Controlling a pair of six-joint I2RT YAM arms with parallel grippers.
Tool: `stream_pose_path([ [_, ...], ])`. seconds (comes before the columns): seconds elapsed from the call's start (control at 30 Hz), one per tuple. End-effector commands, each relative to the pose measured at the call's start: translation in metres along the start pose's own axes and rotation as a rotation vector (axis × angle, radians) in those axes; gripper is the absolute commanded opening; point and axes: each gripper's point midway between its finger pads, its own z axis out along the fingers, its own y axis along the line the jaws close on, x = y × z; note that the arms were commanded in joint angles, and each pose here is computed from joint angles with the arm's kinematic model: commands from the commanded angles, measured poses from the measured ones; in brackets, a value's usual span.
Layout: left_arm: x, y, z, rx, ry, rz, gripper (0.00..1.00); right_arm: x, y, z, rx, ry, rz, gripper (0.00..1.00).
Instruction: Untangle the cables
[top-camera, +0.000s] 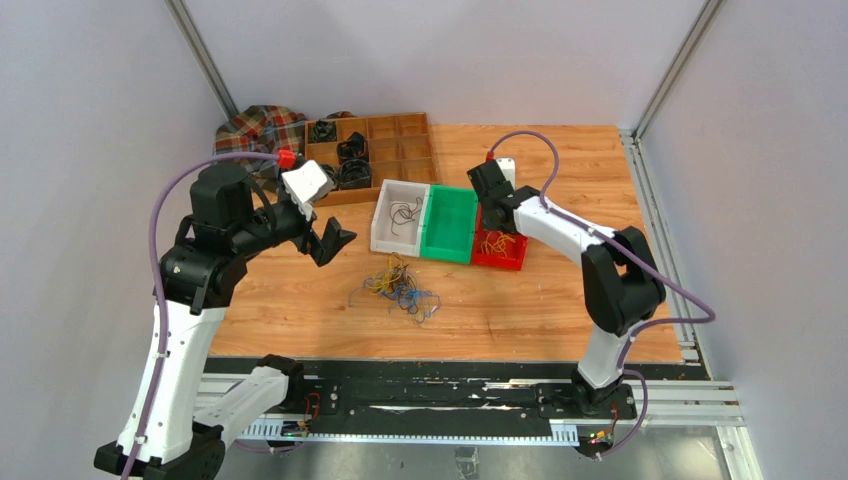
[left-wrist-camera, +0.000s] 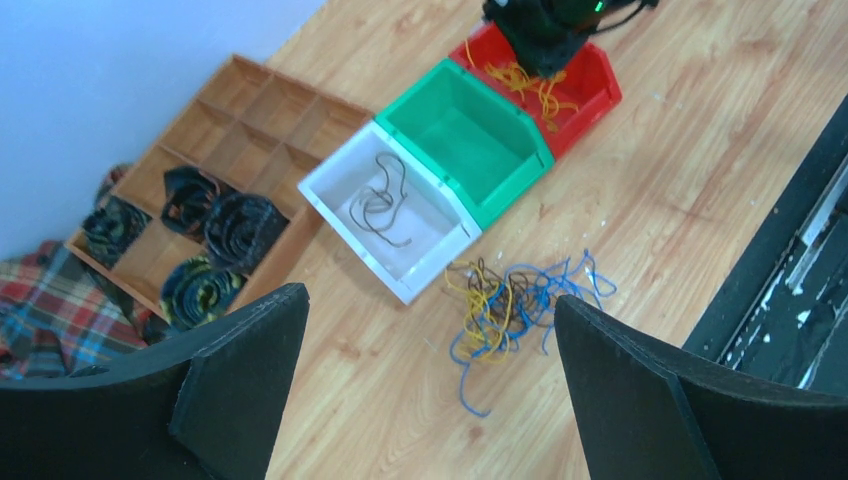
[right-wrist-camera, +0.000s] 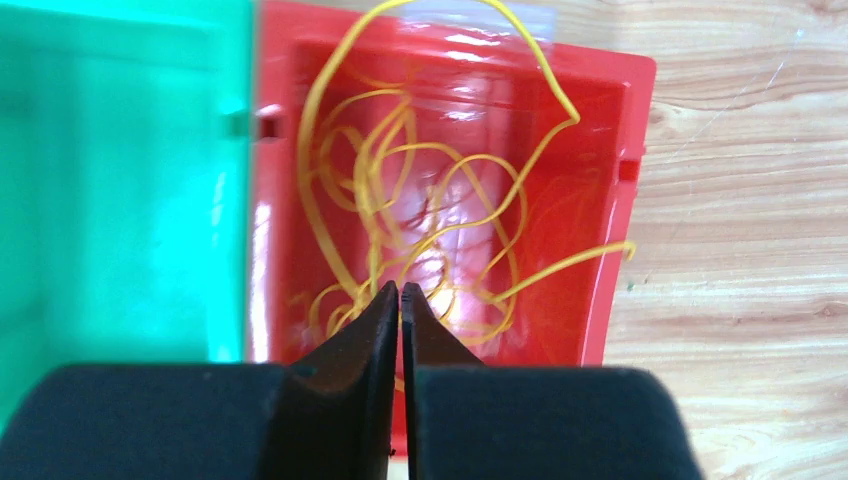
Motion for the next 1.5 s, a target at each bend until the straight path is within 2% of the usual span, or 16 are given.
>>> stream_pose_path([
  [0.0,0.040,-0.001,0.012,0.010,0.100,-0.011,0.98,-0.029,0.027,-0.065,-0.102,-0.182,-0.091,0.10],
  [0.13,0.091,-0.006,0.028,0.051,0.219,-0.032,0.98,-0.027,0.061,-0.106,-0.279,-0.285,-0.143,0.34],
  [0.27,0.137,-0.021,0.048,0.157,0.296,-0.051,0.98,-0.017,0.083,-0.130,-0.411,-0.317,-0.187,0.41],
  [0.33,0.161,-0.028,0.058,0.222,0.342,-0.060,0.97,-0.009,0.090,-0.134,-0.487,-0.328,-0.186,0.41],
  [0.47,0.204,-0.035,0.077,0.324,0.460,-0.108,0.84,-0.001,0.096,-0.143,-0.579,-0.359,-0.174,0.39],
  [0.6,0.227,-0.035,0.098,0.410,0.526,-0.149,0.71,0.004,0.093,-0.147,-0.603,-0.373,-0.138,0.37],
  [0.8,0.232,-0.047,0.127,0.527,0.540,-0.156,0.62,0.009,0.089,-0.151,-0.624,-0.391,-0.130,0.36],
  [0.97,0.232,-0.044,0.148,0.548,0.533,-0.155,0.57,0.013,0.087,-0.156,-0.648,-0.398,-0.141,0.32],
  [1.2,0.243,-0.054,0.149,0.603,0.533,-0.170,0.45,0.017,0.085,-0.157,-0.653,-0.397,-0.136,0.24],
  [1.33,0.244,-0.063,0.146,0.637,0.519,-0.195,0.29,0.014,0.084,-0.160,-0.660,-0.408,-0.127,0.23],
  [1.47,0.224,-0.058,0.143,0.596,0.490,-0.196,0.02,0.011,0.085,-0.169,-0.691,-0.430,-0.117,0.23],
])
